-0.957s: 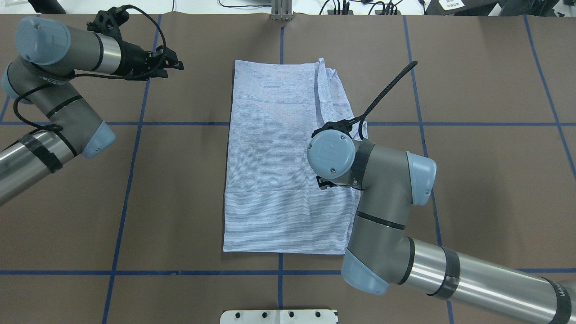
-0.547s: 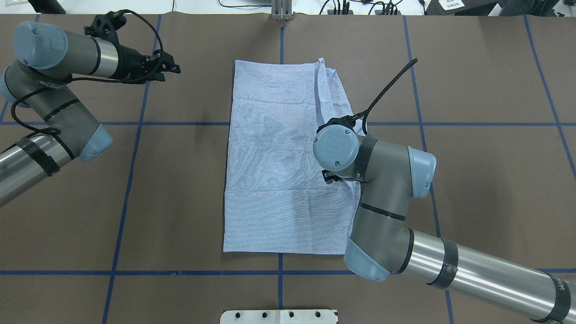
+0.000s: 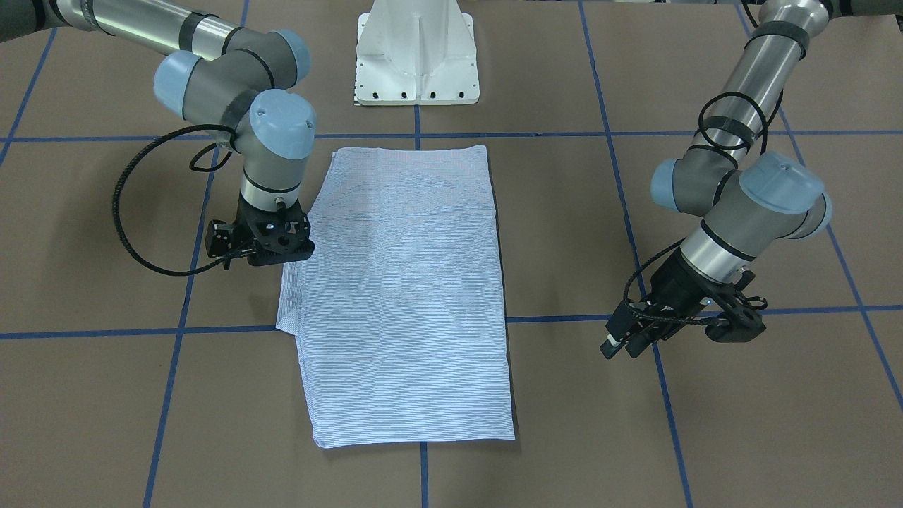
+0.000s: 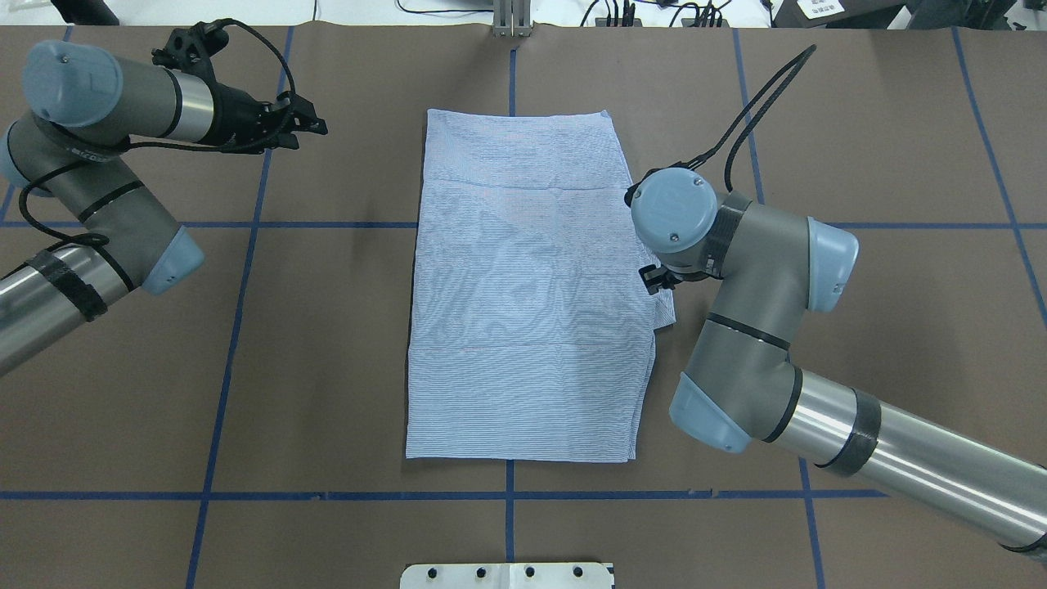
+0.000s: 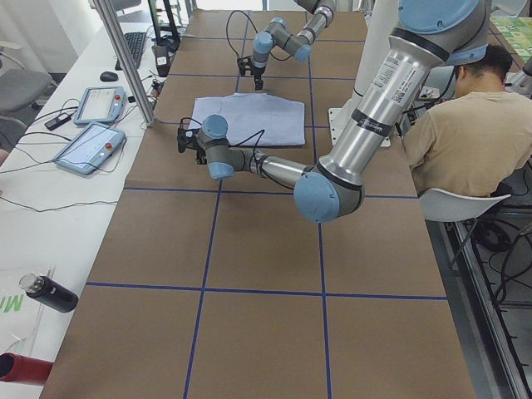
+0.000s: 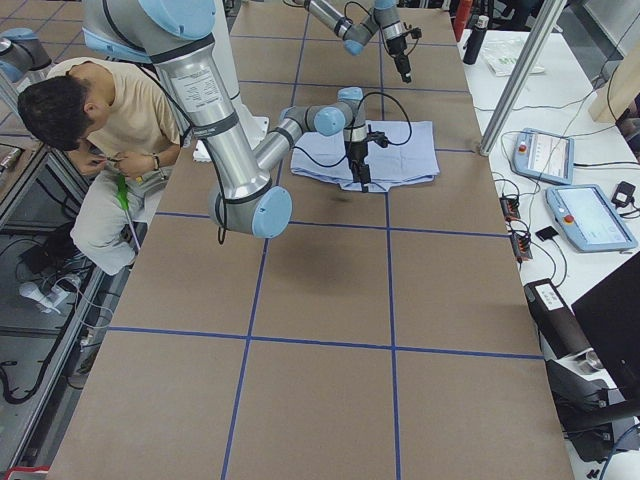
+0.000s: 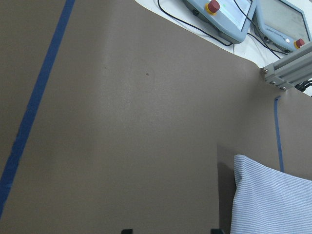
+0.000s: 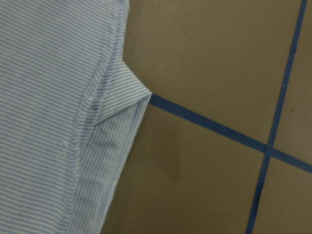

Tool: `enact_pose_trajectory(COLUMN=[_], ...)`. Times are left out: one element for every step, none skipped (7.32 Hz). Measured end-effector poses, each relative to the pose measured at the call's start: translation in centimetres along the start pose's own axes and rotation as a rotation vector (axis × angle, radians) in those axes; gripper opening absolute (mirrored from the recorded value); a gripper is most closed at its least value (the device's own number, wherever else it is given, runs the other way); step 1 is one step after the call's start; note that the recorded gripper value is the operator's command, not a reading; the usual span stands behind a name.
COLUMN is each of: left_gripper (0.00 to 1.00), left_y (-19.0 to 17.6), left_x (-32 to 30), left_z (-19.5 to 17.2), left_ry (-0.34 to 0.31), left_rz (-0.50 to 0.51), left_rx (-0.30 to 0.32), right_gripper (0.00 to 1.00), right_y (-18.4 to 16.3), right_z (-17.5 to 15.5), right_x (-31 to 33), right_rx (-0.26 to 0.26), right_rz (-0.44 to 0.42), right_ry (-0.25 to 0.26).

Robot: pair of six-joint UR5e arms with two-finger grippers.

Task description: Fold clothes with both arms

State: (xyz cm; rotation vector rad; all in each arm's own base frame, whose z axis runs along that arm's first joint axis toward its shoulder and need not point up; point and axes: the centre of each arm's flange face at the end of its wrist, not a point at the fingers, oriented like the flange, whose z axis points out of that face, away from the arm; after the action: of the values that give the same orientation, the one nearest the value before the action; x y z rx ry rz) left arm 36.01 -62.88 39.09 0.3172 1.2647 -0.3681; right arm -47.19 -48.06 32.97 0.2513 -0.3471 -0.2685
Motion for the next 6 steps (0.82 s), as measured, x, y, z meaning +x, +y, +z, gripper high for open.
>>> enact_pose_trajectory(left_gripper=[0.62, 0.61, 0.61, 0.61, 0.61, 0.61], left_y=[0.0, 0.0, 0.0, 0.0, -0.1, -0.1], left_x=[0.0, 0.1, 0.1, 0.1, 0.0, 0.0], left_z=[0.0, 0.0, 0.0, 0.0, -0.1, -0.1], left_ry=[0.001, 0.002, 0.002, 0.002, 0.002, 0.002], left_rz=[0.000, 0.000, 0.000, 0.001, 0.001, 0.004], left_rx=[0.000, -0.001, -0.001, -0.001, 0.000, 0.001], right_gripper=[0.96, 0.96, 0.96, 0.96, 0.96, 0.96], right_y=[0.2, 0.9, 2.1, 3.8, 5.7, 7.5], right_z=[-1.3, -3.0, -4.5, -6.1, -7.6, -8.0], right_x=[0.5, 0.2, -1.3, -3.8, -6.6, -8.7], right_rx=[0.004, 0.000, -0.016, -0.030, -0.044, -0.056], right_rz=[0.030, 0.126, 0.273, 0.468, 0.691, 0.893], right_ry=[-0.019, -0.055, -0.106, -0.168, -0.253, -0.340])
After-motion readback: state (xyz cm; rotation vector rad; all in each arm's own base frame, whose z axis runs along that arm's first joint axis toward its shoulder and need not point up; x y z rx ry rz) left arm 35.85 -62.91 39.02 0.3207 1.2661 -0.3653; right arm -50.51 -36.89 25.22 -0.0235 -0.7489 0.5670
